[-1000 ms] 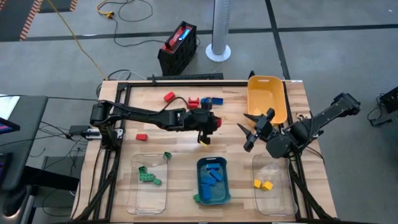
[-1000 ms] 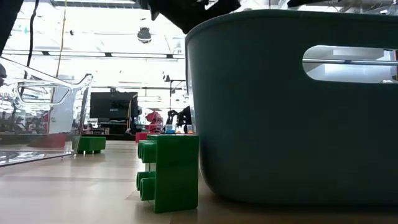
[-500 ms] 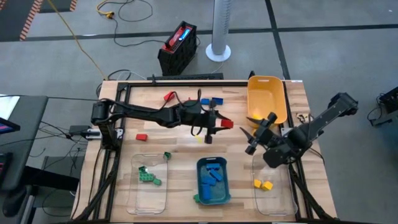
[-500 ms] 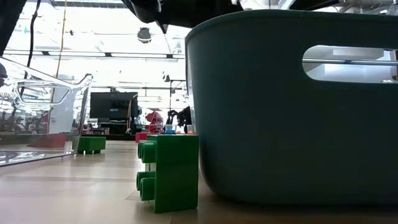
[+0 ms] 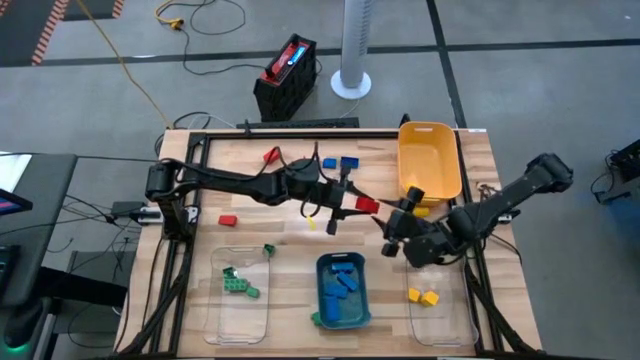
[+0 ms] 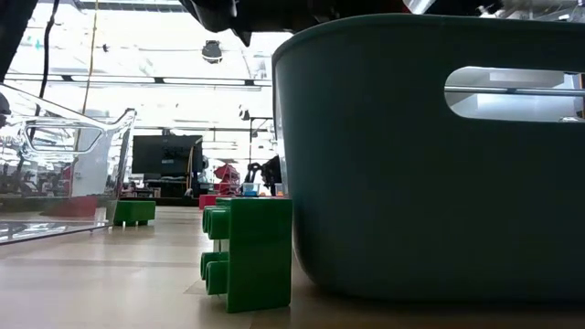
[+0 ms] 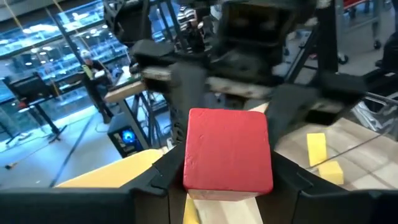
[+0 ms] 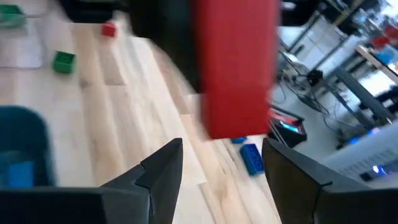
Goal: Sort blocks
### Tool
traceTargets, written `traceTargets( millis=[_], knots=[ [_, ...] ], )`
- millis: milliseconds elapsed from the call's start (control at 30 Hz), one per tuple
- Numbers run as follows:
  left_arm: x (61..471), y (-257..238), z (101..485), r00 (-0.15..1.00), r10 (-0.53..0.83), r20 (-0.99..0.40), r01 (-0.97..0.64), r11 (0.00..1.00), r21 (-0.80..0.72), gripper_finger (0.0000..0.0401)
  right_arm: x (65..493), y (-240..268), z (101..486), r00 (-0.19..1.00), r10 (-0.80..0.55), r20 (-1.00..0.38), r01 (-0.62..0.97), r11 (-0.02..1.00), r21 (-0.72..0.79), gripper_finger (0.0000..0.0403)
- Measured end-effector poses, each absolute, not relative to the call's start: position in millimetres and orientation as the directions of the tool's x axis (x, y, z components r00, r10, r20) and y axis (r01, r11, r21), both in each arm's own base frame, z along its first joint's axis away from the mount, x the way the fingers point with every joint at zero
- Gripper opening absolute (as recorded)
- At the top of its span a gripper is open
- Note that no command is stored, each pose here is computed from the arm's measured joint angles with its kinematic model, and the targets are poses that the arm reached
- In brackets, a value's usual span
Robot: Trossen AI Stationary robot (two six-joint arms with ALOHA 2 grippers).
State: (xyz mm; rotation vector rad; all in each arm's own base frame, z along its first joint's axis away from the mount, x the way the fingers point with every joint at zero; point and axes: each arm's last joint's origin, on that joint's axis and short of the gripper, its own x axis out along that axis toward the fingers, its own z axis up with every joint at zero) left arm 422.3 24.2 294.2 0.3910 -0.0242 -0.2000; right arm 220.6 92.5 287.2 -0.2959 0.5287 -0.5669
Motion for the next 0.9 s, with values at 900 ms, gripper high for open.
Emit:
traceTargets(
  millis=[900],
  knots=[
    [422, 22, 289, 0.971, -0.228, -0.073, 0.239, 0.906, 0.349, 0.0139, 237, 91, 296, 0.795, -0.474, -0.377, 0.349, 0.868, -0.354, 0.0225]
  ],
)
